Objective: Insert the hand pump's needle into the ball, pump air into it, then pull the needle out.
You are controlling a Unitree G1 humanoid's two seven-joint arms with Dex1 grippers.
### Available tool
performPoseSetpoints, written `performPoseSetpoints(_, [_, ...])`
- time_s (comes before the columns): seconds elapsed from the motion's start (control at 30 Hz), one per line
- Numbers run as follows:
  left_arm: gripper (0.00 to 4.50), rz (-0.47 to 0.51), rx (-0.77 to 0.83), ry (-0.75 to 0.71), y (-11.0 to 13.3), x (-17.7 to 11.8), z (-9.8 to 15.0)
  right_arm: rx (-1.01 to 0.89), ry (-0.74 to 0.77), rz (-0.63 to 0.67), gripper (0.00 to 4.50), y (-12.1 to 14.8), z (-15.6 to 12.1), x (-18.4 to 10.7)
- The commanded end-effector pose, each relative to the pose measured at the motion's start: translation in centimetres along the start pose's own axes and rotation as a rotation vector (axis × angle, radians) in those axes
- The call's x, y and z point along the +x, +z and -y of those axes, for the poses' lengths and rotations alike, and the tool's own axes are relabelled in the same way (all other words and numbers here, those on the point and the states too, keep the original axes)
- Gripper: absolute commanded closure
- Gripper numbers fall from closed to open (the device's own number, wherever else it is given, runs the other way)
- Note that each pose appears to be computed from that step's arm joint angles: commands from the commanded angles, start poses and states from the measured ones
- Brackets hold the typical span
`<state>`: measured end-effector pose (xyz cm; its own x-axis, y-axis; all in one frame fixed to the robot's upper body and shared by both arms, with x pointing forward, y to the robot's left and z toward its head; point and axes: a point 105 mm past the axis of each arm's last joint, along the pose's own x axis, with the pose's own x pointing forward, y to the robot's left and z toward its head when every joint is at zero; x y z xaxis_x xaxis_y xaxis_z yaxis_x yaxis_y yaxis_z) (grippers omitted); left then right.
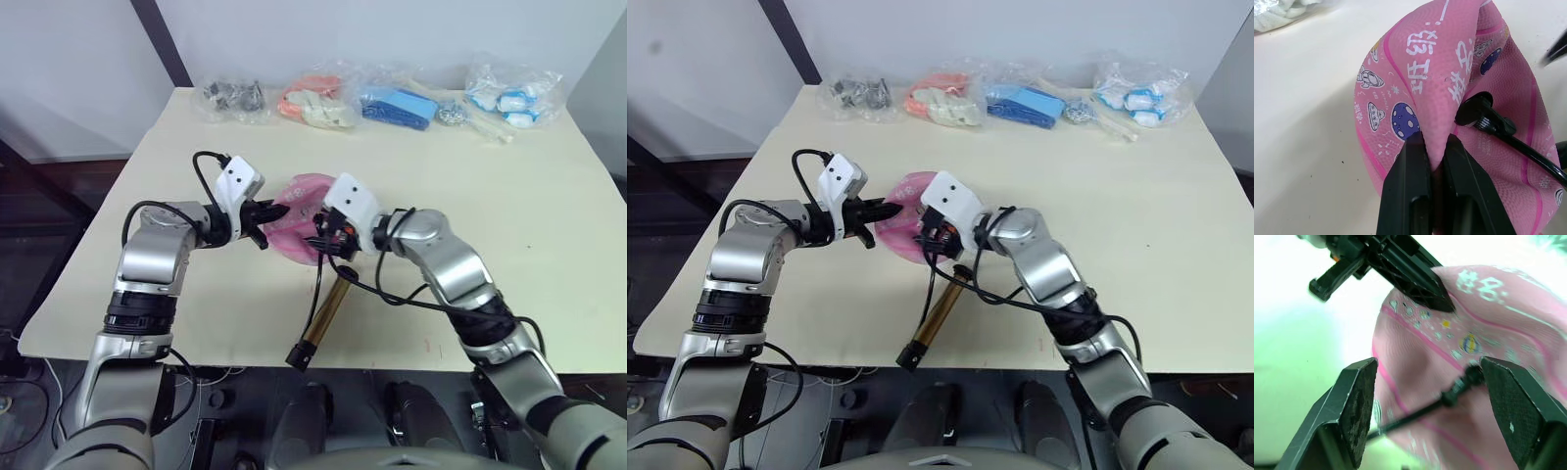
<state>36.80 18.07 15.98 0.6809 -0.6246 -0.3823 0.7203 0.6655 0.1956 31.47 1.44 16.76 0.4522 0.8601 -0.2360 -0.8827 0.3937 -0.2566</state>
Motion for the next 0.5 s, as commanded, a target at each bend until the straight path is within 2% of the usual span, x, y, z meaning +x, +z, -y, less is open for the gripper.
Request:
performPoseSetpoints(0.03, [4.5,0.001,0.019,-0.048,0.2,0.3,0.8,-0.024,0.028,0.112,1.03,1.8,-0.2,-3.4])
performPoseSetpoints(0.13, [4.5,0.007,0.02,-0.048,0.3,-0.4,0.6,0.017,0.031,0.122,1.03,1.6,0.3,-5.7])
performPoseSetpoints(0.2, [3.67,0.03,0.02,-0.038,0.7,-0.8,0.3,0.033,0.02,0.111,0.47,1.1,0.9,-7.0])
performPoseSetpoints(0.27, [3.21,0.069,0.005,-0.045,1.5,-1.5,0.2,0.036,0.014,0.094,0.05,0.6,1.2,-8.5])
performPoseSetpoints(0.3, [2.49,0.087,-0.003,-0.049,1.9,-1.9,0.2,0.033,0.008,0.087,0.0,0.4,1.4,-9.1])
performPoseSetpoints(0.4, [1.15,0.123,-0.039,-0.068,2.7,-3.4,0.1,0.026,0.018,0.064,0.0,-0.1,1.3,-10.8])
performPoseSetpoints(0.43, [0.47,0.128,-0.049,-0.075,2.9,-4.0,0.1,0.025,0.02,0.058,0.0,-0.2,1.3,-11.2])
performPoseSetpoints(0.5, [0.03,0.138,-0.074,-0.079,3.2,-5.1,-0.1,0.015,0.024,0.044,0.0,-0.5,1.3,-12.0])
